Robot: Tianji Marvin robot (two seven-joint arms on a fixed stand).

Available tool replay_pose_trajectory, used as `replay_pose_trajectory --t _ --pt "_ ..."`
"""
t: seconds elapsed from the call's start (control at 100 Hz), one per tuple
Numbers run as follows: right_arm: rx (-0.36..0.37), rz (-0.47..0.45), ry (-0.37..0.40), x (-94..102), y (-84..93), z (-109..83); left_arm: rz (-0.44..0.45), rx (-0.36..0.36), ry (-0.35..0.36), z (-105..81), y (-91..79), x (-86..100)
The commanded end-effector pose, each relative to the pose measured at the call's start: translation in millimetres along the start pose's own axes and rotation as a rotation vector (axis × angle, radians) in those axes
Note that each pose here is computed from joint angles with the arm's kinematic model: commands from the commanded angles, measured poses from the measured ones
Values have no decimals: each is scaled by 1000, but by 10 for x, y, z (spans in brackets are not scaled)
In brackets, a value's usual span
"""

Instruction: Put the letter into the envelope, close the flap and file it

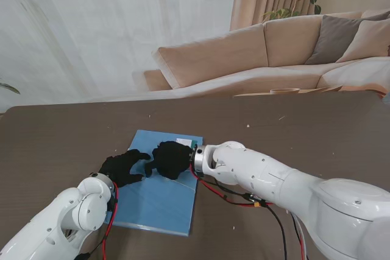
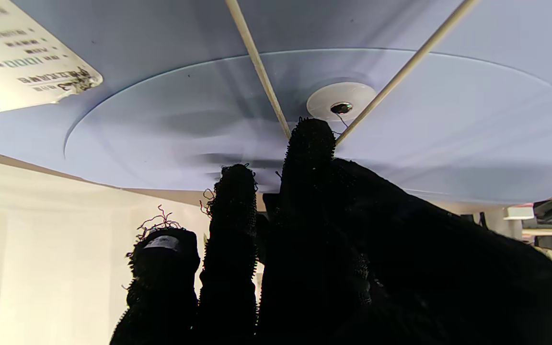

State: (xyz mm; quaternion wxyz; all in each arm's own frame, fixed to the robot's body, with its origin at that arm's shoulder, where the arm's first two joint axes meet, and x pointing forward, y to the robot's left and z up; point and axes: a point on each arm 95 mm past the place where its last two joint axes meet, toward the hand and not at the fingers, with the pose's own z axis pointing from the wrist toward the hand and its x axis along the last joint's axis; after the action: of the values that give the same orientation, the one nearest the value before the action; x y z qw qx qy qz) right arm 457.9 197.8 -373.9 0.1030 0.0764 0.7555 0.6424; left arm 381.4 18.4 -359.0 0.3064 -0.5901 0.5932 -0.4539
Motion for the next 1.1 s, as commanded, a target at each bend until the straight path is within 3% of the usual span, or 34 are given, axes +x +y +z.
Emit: replay_pose_trajectory --t 0.0,0.38,1.09 --pt "5 8 26 69 21 48 -12 -28 16 -13 72 71" --pt "23 3 70 117 5 6 -11 -30 13 -11 72 87" --pt "44 -16 51 116 -9 -14 -19 16 -14 -32 -29 -24"
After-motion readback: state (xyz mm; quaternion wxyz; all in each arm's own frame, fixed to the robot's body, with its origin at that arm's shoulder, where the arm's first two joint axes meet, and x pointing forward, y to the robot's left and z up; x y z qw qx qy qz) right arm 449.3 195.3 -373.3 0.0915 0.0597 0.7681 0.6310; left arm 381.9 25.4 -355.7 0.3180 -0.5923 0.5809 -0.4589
